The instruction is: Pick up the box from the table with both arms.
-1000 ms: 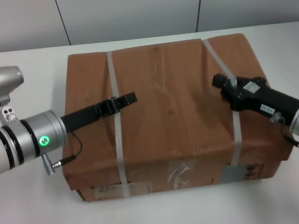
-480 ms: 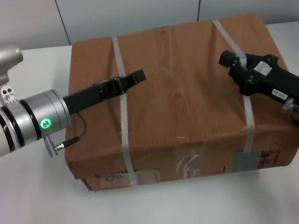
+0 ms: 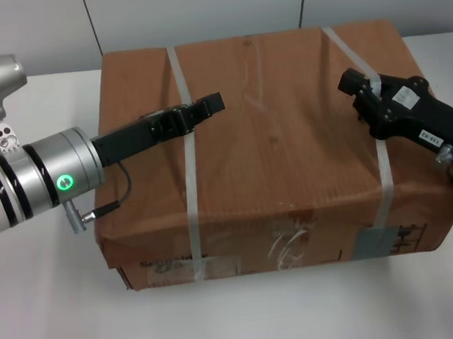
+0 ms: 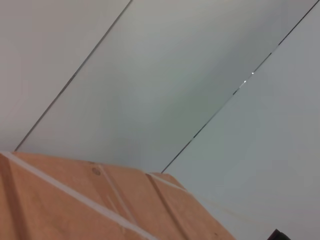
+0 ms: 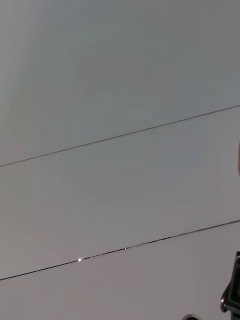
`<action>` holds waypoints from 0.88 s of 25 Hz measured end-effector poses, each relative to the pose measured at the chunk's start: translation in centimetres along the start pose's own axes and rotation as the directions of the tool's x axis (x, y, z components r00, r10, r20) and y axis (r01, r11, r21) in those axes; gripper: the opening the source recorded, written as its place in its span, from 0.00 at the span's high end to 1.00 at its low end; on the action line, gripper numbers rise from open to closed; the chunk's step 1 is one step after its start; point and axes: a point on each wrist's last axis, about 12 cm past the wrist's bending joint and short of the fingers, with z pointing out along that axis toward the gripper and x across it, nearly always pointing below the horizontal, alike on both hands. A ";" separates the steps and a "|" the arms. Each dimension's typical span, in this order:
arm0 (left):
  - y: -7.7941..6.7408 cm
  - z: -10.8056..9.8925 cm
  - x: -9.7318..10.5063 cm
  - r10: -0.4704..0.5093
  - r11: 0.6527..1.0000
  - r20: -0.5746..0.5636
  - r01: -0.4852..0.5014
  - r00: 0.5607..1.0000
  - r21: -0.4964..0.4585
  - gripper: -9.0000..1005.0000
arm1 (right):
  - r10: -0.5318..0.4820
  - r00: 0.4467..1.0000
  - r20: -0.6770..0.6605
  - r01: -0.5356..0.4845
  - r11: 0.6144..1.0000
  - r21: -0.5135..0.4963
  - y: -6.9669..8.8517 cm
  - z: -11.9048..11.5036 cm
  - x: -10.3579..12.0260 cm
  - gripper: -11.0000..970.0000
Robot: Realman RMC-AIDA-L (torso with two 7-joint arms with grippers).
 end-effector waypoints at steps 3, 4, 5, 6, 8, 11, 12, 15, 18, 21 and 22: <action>0.0 0.0 -0.1 0.000 1.000 0.003 0.000 1.000 0.000 0.90 | 0.000 1.000 0.000 0.000 1.000 0.000 0.0 0.0 0.0 0.96; 0.0 0.0 -0.1 0.000 1.000 0.003 0.000 1.000 0.000 0.90 | 0.000 1.000 0.000 0.000 1.000 0.000 0.0 0.0 0.0 0.96; 0.0 0.0 -0.1 0.000 1.000 0.004 0.000 1.000 0.001 0.90 | 0.000 1.000 0.000 0.000 1.000 0.000 0.0 0.0 0.0 0.96; 0.0 0.0 -0.1 0.000 1.000 0.005 0.000 1.000 0.001 0.90 | 0.000 1.000 0.000 0.000 1.000 0.000 0.0 0.0 0.0 0.96; 0.0 0.0 -0.1 0.000 1.000 0.006 0.000 1.000 0.001 0.90 | -0.001 1.000 0.001 0.001 1.000 0.000 0.0 0.0 0.0 0.96; 0.0 0.0 -0.1 0.000 1.000 0.006 0.000 1.000 0.001 0.90 | -0.001 1.000 0.001 0.001 1.000 0.000 0.0 0.0 0.0 0.96; 0.0 0.0 -0.1 0.000 1.000 0.006 0.000 1.000 0.001 0.90 | -0.001 1.000 0.001 0.001 1.000 0.000 0.0 0.0 0.0 0.96; 0.0 0.0 -0.1 0.001 1.000 0.006 -0.001 1.000 0.001 0.90 | -0.002 1.000 0.001 0.002 1.000 0.000 0.0 0.0 0.0 0.96; 0.0 0.0 -0.1 0.001 1.000 0.005 -0.001 1.000 0.001 0.90 | -0.002 1.000 0.001 0.002 1.000 0.000 0.0 0.0 0.0 0.96; 0.0 0.0 -0.1 0.002 1.000 0.005 -0.002 1.000 0.001 0.90 | -0.002 1.000 0.001 0.002 1.000 0.000 0.0 0.0 0.0 0.96; 0.0 0.0 -0.1 0.002 1.000 0.005 -0.002 1.000 0.001 0.90 | -0.003 1.000 0.001 0.003 1.000 0.000 0.0 0.0 0.0 0.96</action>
